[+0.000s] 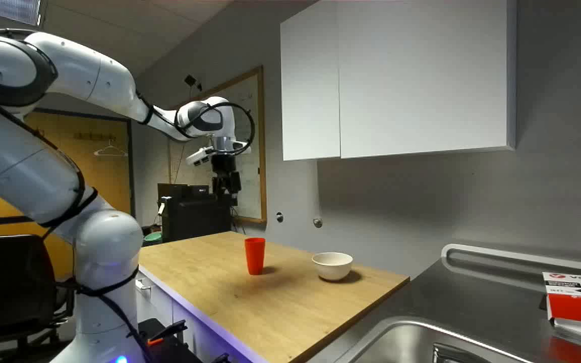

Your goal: Pour the contents of the cup into the bowl

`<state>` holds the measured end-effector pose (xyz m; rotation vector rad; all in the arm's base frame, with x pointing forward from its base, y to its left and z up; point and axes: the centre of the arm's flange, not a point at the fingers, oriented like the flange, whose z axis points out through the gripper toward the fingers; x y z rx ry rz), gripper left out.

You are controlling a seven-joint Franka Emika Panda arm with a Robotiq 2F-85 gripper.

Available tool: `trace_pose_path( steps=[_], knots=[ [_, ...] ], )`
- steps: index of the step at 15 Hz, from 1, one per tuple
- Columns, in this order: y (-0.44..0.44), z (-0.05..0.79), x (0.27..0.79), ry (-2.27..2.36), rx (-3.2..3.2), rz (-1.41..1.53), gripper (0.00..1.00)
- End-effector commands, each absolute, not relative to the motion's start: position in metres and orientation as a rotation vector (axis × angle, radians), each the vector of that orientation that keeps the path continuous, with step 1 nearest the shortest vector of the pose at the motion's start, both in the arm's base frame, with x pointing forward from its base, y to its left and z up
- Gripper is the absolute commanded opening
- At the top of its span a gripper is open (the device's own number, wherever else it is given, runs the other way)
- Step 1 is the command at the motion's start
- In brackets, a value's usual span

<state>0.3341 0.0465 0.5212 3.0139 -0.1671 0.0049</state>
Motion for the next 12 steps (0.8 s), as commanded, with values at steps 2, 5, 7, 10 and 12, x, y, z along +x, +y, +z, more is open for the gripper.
trace_pose_path(
  steps=[2, 5, 7, 10, 12],
  knots=[
    [0.0467, 0.5223, 0.3343, -0.167, 3.015, 0.012, 1.0],
    [0.0467, 0.5234, 0.3341, -0.167, 3.015, 0.016, 1.0],
    [0.0467, 0.5234, 0.3341, -0.167, 3.015, 0.016, 1.0],
    [0.0467, 0.5235, 0.3341, -0.167, 3.015, 0.016, 1.0],
    [0.0456, 0.5208, 0.3441, -0.188, 3.016, 0.015, 1.0]
  ],
)
